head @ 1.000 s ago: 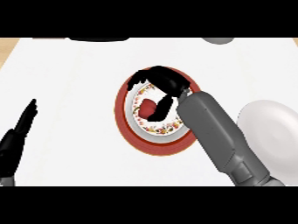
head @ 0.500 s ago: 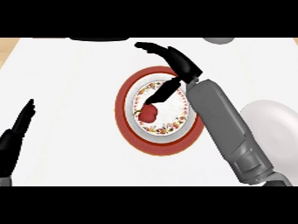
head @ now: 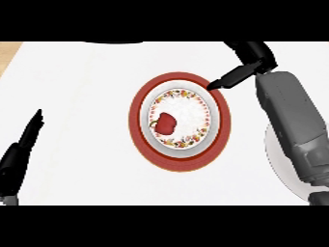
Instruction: Pick the bell pepper from the plate and place it in the plate
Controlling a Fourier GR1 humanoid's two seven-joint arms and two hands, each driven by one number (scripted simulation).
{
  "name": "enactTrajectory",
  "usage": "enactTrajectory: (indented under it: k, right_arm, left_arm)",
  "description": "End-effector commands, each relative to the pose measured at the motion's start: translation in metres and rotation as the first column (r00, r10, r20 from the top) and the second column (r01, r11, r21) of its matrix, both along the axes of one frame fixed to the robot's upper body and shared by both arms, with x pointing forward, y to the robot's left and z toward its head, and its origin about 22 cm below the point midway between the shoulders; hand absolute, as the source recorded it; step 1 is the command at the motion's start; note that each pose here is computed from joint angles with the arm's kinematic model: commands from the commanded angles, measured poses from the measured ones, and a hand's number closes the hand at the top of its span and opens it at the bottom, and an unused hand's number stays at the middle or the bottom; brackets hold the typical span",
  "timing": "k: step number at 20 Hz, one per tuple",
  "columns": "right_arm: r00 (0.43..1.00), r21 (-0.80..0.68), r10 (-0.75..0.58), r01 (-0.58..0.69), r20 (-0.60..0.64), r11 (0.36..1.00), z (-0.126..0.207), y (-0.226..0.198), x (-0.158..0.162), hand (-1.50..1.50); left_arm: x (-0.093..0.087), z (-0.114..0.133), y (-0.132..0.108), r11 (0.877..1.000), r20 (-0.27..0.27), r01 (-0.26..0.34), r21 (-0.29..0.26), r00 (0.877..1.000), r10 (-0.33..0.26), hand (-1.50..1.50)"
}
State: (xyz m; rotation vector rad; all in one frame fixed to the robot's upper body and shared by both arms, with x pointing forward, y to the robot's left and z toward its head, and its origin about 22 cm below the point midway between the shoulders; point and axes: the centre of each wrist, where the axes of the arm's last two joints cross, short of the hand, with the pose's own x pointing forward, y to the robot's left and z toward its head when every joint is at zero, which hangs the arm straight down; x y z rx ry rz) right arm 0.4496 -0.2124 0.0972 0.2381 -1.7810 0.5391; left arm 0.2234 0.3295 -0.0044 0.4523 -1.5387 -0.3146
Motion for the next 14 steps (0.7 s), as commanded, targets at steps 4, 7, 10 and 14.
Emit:
enactTrajectory:
  k: [4, 7, 10, 14]
  right_arm:
    - [0.998, 0.075, -0.006, 0.001, 0.059, 0.997, 0.01, -0.083, 0.001, -1.5]
    - [0.994, 0.061, -0.015, 0.009, 0.105, 0.998, 0.019, -0.099, 0.001, -1.5]
    - [0.996, 0.032, -0.002, -0.001, 0.086, 0.999, 0.016, -0.126, -0.007, -1.5]
    - [0.993, 0.053, -0.046, 0.04, 0.113, 0.998, 0.024, -0.145, -0.01, -1.5]
  left_arm:
    - [0.002, 0.0, -0.013, 1.0, 0.007, 0.027, -0.001, 1.0, -0.027, 0.0]
    - [0.019, 0.011, -0.008, 0.999, 0.016, 0.039, -0.005, 0.999, -0.039, 0.0]
    - [0.011, 0.015, -0.001, 0.999, 0.017, 0.032, -0.007, 0.999, -0.032, 0.0]
    - [0.015, 0.01, -0.013, 0.999, 0.028, 0.047, 0.011, 0.998, -0.047, 0.0]
